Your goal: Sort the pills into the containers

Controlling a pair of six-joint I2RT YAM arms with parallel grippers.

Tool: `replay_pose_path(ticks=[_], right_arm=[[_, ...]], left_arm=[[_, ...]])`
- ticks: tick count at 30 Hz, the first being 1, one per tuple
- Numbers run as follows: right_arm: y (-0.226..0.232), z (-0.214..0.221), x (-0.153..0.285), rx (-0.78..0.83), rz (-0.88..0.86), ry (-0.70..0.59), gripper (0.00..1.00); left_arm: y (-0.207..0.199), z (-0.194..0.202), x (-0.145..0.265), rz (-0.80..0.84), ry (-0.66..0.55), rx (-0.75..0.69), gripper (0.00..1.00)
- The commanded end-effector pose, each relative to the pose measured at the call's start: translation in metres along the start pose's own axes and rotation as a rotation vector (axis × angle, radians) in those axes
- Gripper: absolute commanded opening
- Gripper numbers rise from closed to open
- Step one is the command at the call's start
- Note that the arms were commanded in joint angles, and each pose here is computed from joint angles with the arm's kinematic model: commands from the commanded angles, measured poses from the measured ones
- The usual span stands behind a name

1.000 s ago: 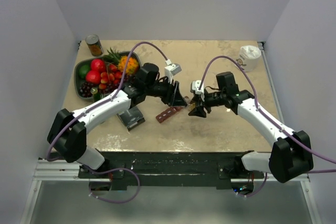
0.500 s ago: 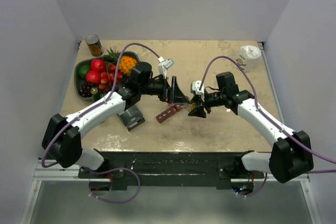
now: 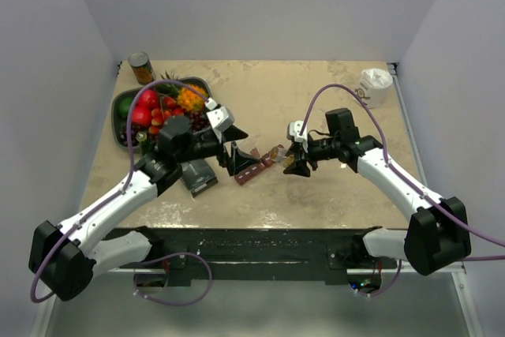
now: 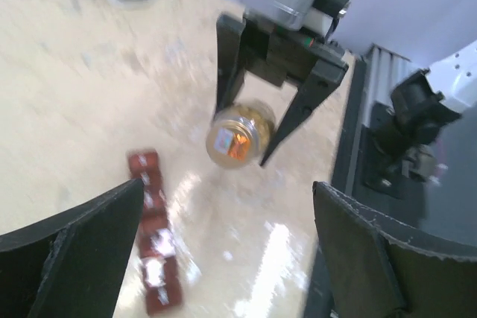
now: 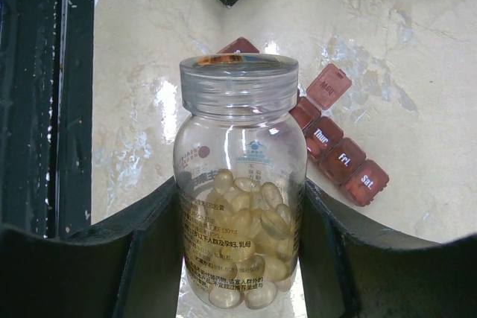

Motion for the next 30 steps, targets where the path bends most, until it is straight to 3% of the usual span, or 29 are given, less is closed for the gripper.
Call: replay_pose_path(ticks=[1,2,8,11,18,30], right_arm=[[0.000,-0.008,0.004,0.043,0.002,-0.033,0.00],[0.001,-0.009,0.004,0.044,0.003,-0.033,0.00],[0.001,-0.009,0.004,0.047,0.001,-0.036,0.00],[0.001,-0.009,0.005,0.048,0.002,-0.035,0.00],[0.001,-0.009,0.005,0.050,0.003,-0.034,0.00],[0.001,-0.008,0.004,0.050,0.003,-0.034,0.00]], left_arm=[[0.007,-0.018,0.003,-0.028,-0.281,-0.444,0.99],[0.006,-0.014,0.001,0.013,-0.284,-0.540,0.99],[0.008,0.002,-0.021,0.185,-0.255,-0.795,0.96],[0.010,0.003,-0.033,0.217,-0.248,-0.837,0.96],[0.015,-0.001,-0.065,0.294,-0.225,-0.856,0.92],[0.014,0.016,-0.078,0.395,-0.161,-0.840,0.75]])
Point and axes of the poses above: each gripper's point midway between its finger pads, its own x axis back along the fingers, its own y axis along the line the jaws close on, z = x × y, the point moved 6 cm from there along x, back along the fingers, and after that the axes turned 9 degrees about -x, right-handed, at the moved point
